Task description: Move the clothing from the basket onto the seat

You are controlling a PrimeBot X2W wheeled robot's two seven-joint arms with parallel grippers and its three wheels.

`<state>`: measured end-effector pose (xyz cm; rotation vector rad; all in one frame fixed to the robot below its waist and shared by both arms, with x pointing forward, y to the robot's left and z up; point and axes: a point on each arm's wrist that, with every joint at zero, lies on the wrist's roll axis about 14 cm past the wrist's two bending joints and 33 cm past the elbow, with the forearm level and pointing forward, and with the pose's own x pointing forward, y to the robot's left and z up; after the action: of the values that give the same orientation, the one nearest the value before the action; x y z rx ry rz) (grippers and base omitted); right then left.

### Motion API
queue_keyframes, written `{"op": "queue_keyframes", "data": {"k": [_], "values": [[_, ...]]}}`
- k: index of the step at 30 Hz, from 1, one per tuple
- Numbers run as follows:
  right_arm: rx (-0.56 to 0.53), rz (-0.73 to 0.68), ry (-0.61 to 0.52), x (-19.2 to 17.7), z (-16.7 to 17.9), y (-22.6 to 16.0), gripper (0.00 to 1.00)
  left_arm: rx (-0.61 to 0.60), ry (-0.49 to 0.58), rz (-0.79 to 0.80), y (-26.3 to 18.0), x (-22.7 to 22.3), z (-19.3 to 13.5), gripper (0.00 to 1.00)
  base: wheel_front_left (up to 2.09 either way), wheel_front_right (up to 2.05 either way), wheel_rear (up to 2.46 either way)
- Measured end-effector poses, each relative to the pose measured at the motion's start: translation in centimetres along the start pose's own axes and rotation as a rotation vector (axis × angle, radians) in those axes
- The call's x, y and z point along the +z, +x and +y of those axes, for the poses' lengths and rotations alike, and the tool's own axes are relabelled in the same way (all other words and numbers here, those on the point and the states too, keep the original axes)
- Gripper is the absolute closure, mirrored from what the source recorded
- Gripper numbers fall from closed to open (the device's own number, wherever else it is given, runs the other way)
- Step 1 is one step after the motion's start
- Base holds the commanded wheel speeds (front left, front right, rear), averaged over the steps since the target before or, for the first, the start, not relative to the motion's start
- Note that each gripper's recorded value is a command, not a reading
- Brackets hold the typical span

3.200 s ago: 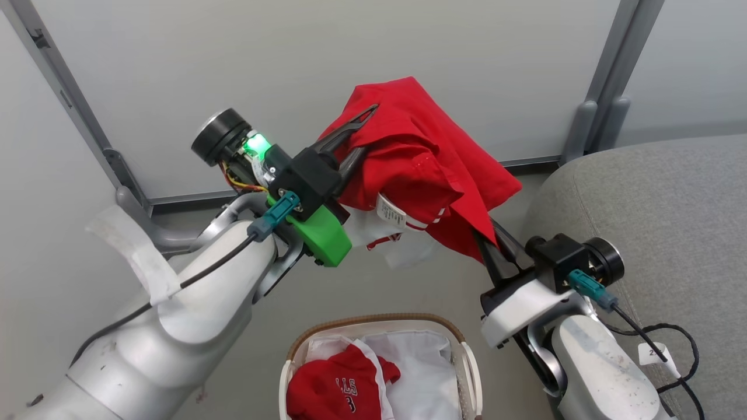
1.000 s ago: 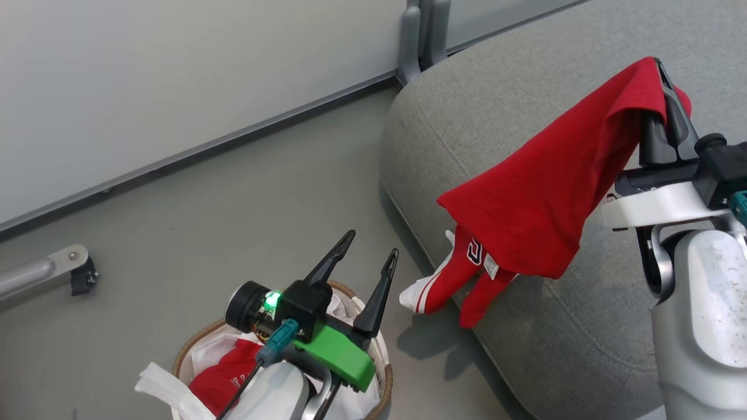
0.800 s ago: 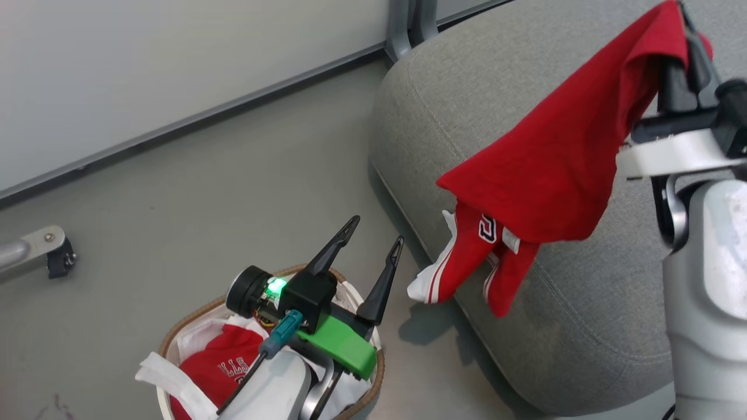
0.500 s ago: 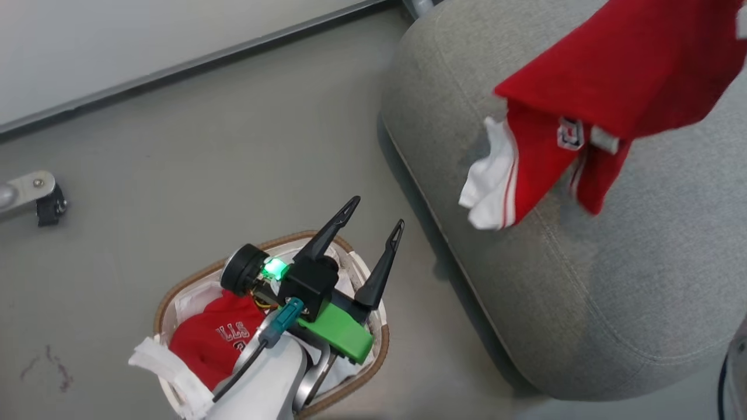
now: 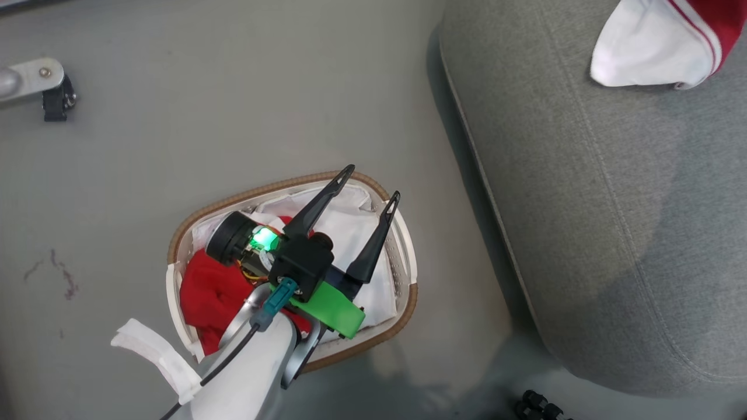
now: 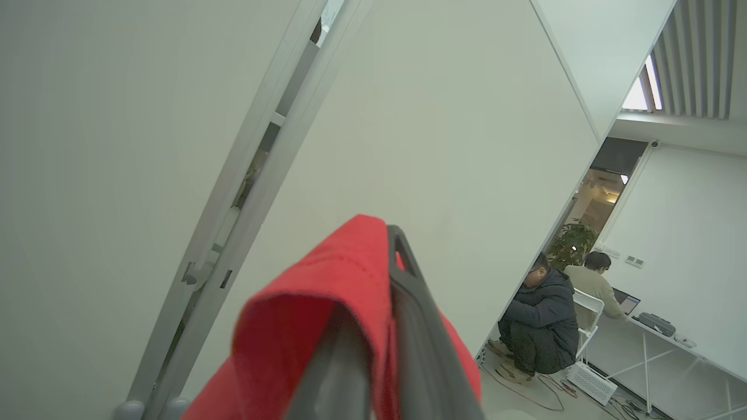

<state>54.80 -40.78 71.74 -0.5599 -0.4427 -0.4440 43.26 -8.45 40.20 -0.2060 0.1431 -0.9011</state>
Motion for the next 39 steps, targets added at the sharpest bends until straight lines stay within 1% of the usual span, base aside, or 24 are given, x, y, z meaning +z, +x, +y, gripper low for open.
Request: {"op": "queue_keyframes", "data": {"k": [1, 4, 7, 9, 13, 18, 20, 21, 22, 23, 28, 31, 35, 39], "values": [[0.012, 0.038, 0.005, -1.7, 0.8, -0.5, 1.0, 0.008, -0.004, 0.007, -0.1, -0.4, 0.4, 0.0, 0.0, 0.0, 0.0], [0.053, 0.202, 0.025, -8.4, 3.9, -3.4, 1.0, 0.029, -0.015, 0.037, -0.6, -1.9, 1.4, 0.0, 0.0, 0.0, 0.0], [0.087, 0.333, 0.026, -13.1, 6.1, -6.5, 1.0, 0.045, -0.023, 0.055, -0.8, -3.0, 2.3, 0.0, 0.0, 0.0, 0.0], [0.106, 0.394, 0.031, -15.2, 7.5, -8.4, 1.0, 0.054, -0.026, 0.07, -1.0, -3.8, 2.8, 0.0, 0.0, 0.0, 0.0], [0.123, 0.485, 0.038, -17.9, 8.8, -11.8, 1.0, 0.059, -0.037, 0.088, -1.0, -4.9, 3.2, 0.0, 0.0, 0.0, 0.0], [0.115, 0.548, 0.026, -19.2, 8.2, -14.5, 1.0, 0.042, -0.047, 0.093, -0.5, -5.4, 2.8, 0.0, 0.0, 0.0, 0.0], [0.109, 0.563, 0.029, -19.3, 8.1, -15.3, 0.77, 0.037, -0.049, 0.094, -0.4, -5.5, 2.7, 0.0, 0.0, 0.0, 0.0], [0.109, 0.573, 0.03, -19.4, 8.1, -15.8, 0.47, 0.035, -0.049, 0.094, -0.3, -5.5, 2.6, 0.0, 0.0, 0.0, 0.0], [0.113, 0.581, 0.03, -19.5, 8.1, -16.2, 0.02, 0.033, -0.048, 0.094, -0.3, -5.4, 2.6, 0.0, 0.0, 0.0, 0.0], [0.122, 0.59, 0.032, -19.6, 8.3, -16.7, 0.0, 0.034, -0.047, 0.092, -0.3, -5.3, 2.6, 0.0, 0.0, 0.0, 0.0], [0.177, 0.612, 0.035, -19.3, 9.1, -18.5, 0.0, 0.061, -0.037, 0.064, -0.2, -4.0, 3.3, 0.0, 0.0, 0.0, 0.0], [0.193, 0.614, 0.049, -18.9, 9.0, -19.3, 0.0, 0.079, -0.026, 0.047, -0.2, -3.1, 3.7, 0.0, 0.0, 0.0, 0.0], [0.231, 0.615, 0.057, -17.9, 9.3, -20.8, 0.0, 0.109, -0.033, 0.025, -0.6, -1.8, 3.9, 0.0, 0.0, 0.0, 0.0], [0.249, 0.585, 0.074, -16.4, 9.3, -20.8, 0.0, 0.137, -0.036, 0.004, -1.1, -0.5, 3.8, 0.0, 0.0, 0.0, 0.0]]}}
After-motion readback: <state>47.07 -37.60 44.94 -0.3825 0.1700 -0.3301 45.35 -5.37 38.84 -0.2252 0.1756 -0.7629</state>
